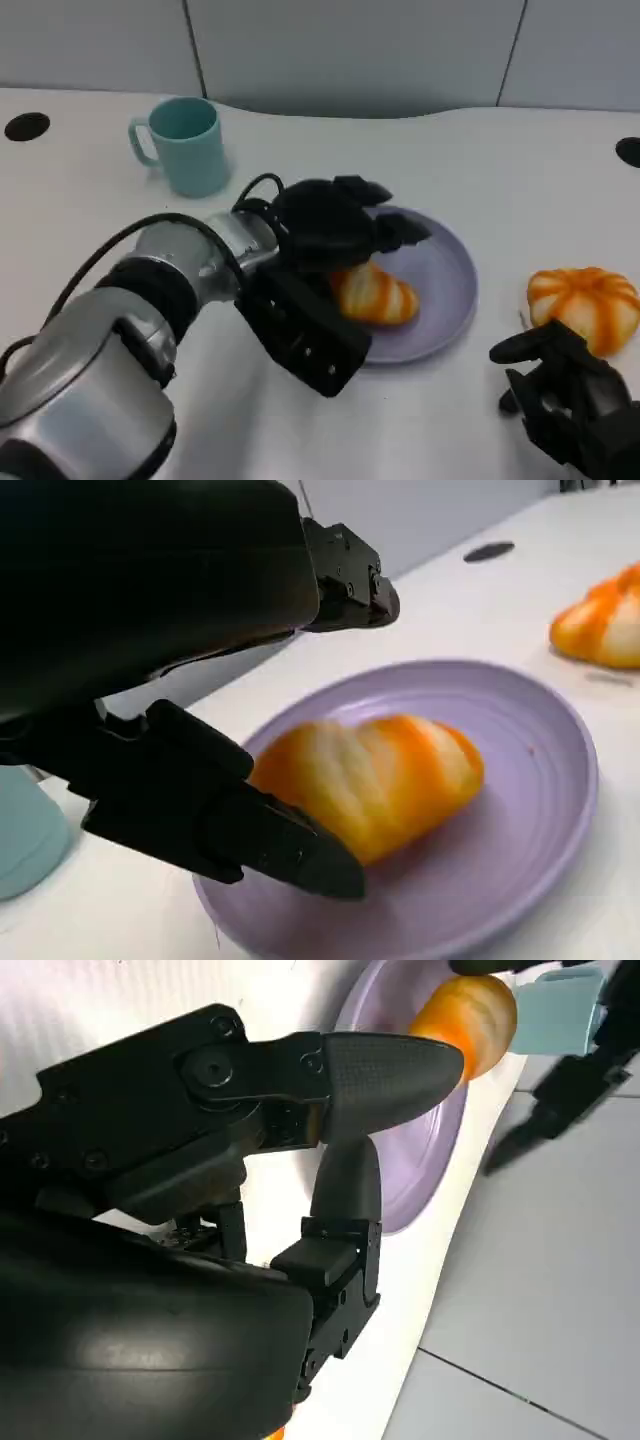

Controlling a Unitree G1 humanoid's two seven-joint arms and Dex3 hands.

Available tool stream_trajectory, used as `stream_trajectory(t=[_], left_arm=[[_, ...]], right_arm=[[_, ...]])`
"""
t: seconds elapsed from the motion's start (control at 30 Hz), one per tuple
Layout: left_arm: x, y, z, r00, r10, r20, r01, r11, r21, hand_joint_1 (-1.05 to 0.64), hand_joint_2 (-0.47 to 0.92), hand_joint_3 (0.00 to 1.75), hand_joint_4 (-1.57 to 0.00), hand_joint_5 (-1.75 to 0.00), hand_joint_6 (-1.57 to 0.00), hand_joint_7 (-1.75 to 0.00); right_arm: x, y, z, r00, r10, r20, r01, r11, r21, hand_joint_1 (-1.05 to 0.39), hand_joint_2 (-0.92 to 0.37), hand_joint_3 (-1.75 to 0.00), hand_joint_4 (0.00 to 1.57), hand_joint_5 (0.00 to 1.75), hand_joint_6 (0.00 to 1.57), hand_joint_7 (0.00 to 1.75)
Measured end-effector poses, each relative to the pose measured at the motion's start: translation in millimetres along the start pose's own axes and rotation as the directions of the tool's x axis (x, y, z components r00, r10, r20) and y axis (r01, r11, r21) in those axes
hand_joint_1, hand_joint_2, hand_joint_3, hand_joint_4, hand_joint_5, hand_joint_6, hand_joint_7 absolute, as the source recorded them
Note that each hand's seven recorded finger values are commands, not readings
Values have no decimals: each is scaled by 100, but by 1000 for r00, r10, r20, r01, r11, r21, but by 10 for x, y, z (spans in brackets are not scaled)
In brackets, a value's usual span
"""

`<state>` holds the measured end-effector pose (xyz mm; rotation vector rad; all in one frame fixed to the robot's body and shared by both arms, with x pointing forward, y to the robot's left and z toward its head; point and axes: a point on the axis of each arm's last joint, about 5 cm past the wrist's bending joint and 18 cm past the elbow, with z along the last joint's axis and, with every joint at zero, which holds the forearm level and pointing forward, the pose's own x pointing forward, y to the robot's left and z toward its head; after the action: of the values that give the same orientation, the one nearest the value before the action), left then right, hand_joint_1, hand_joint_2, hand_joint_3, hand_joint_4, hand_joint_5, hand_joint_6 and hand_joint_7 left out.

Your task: Grasp the bread from the table and place it into the plate.

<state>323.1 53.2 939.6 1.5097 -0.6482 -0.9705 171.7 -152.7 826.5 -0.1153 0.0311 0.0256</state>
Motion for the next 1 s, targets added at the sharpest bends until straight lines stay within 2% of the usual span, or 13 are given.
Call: stream_trajectory(t=[0.1, 0.23, 0.33, 0.4, 0.47, 0.53, 0.6, 0.67, 0.77, 0.83, 0.9, 0.93, 1.0], left_arm=[[-75, 159, -99, 999, 52, -9, -53, 985, -164, -95, 92, 5, 0, 0, 0, 0], [-303, 350, -318, 987, 158, -31, -158, 908, -389, -91, 92, 4, 0, 0, -2, -1], [-414, 381, -408, 984, 173, -46, -175, 880, -441, -91, 92, 4, 0, 0, -2, -1], [-465, 340, -429, 984, 175, -41, -172, 856, -487, -86, 92, 8, -4, -2, -9, -4], [-624, 186, -472, 960, 274, -58, -249, 743, -622, -84, 92, 11, -5, -3, -11, -5], [-840, -42, -511, 932, 346, -106, -314, 627, -713, -78, 92, 14, -6, -4, -12, -5], [-1056, -273, -529, 913, 368, -175, -364, 546, -755, -78, 92, 14, -8, -5, -14, -5], [-1205, -429, -523, 903, 368, -223, -394, 499, -772, -80, 92, 15, -16, -9, -19, -7], [-1428, -667, -456, 837, 429, -338, -505, 372, -779, -75, 92, 17, -25, -15, -25, -9], [-1575, -836, -390, 801, 441, -404, -554, 290, -780, -75, 92, 18, -40, -26, -36, -12], [-1707, -993, -312, 778, 429, -459, -586, 230, -777, -73, 92, 19, -33, -60, -45, -8], [-1758, -1058, -276, 769, 419, -483, -598, 206, -774, -71, 92, 18, -34, -71, -50, -9], [-1843, -1145, -220, 754, 405, -518, -619, 175, -765, -63, 92, 13, -32, -113, -62, -27]], right_arm=[[0, -1, 0, 1000, 0, 0, 0, 1000, 1, -25, -92, -45, 50, 160, 44, 139], [-1, -3, -7, 1000, -1, -3, 1, 1000, 3, -25, -92, -45, 50, 160, 44, 139], [-4, -3, -14, 1000, 0, -5, 0, 1000, 4, -25, -92, -45, 50, 160, 44, 139], [10, 5, -5, 1000, 6, 0, -6, 1000, 3, -24, -92, -45, 50, 160, 44, 139], [17, 8, 2, 1000, 8, 8, -8, 1000, 1, -24, -92, -45, 49, 159, 44, 139], [6, -10, -8, 1000, 4, 2, -4, 1000, -3, -22, -92, -45, 49, 158, 43, 138], [-3, -26, -15, 1000, -2, -2, 2, 1000, -2, -22, -92, -46, 49, 158, 43, 138], [0, -34, -13, 1000, -4, -1, 4, 1000, -1, -22, -92, -47, 49, 159, 43, 138], [21, -27, 2, 1000, 6, 8, -6, 1000, -1, -21, -92, -47, 49, 160, 43, 138], [17, -32, -3, 1000, 4, 6, -4, 1000, 1, -21, -92, -48, 50, 161, 44, 139], [8, -41, -13, 1000, 2, 2, -2, 1000, 0, -22, -92, -47, 49, 161, 44, 139], [7, -45, -15, 1000, 1, 1, -1, 1000, -1, -22, -92, -47, 49, 161, 44, 139], [10, -47, -14, 1000, 1, 1, -1, 1000, -1, -20, -92, -47, 48, 161, 43, 139]])
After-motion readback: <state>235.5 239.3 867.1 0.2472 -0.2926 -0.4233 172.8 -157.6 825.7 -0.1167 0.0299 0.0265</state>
